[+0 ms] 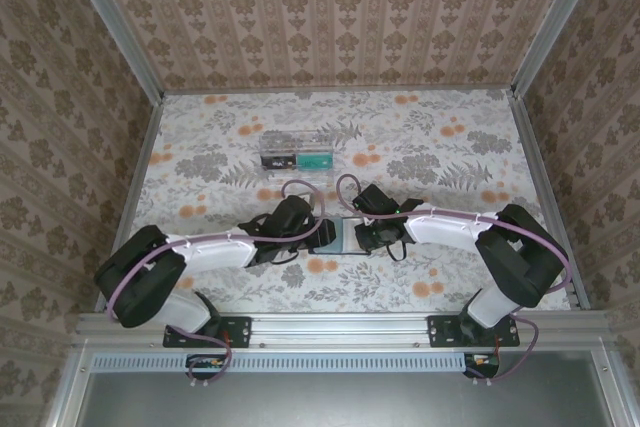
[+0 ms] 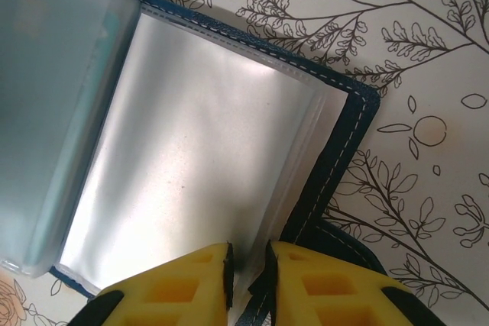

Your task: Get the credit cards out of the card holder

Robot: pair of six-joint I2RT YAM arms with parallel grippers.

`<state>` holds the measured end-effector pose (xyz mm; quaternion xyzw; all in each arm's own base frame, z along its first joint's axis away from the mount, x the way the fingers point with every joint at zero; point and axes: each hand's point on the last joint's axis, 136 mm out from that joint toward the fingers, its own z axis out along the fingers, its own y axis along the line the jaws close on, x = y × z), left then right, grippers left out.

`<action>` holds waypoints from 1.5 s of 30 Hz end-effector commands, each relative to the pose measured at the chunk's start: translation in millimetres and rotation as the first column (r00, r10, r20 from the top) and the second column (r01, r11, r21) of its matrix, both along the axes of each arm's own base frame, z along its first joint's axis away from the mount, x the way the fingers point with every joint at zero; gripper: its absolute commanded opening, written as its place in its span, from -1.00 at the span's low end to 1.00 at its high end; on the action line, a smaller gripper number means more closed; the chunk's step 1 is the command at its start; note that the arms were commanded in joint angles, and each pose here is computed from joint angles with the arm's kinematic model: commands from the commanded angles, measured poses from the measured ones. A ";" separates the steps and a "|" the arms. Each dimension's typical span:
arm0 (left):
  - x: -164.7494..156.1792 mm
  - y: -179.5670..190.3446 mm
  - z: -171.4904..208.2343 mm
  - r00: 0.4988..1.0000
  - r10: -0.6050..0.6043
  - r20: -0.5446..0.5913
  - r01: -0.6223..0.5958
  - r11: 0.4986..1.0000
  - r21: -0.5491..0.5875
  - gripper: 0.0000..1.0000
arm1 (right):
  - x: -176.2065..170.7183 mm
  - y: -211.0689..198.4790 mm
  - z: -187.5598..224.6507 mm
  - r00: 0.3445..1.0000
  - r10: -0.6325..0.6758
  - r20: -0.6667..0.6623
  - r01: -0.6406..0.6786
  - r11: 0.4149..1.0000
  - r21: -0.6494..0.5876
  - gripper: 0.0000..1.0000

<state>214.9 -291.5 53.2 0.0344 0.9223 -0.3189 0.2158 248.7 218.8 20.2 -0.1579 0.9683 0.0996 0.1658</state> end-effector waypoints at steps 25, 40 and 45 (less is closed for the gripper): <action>-9.6 -31.1 12.8 0.996 -0.088 0.026 0.090 0.994 -0.066 0.17 | -12.2 -5.3 -16.7 0.997 -0.022 -0.072 0.022 1.000 -0.007 -0.53; -18.3 -61.4 34.4 0.980 -0.178 0.088 0.188 0.975 -0.120 0.23 | -6.3 -15.9 -12.9 0.993 -0.096 -0.073 0.099 0.994 0.040 -0.51; -21.5 -81.5 40.2 0.970 -0.222 0.101 0.236 0.958 -0.163 0.18 | -0.7 -21.0 -4.3 0.981 -0.170 -0.092 0.183 0.970 0.160 -0.51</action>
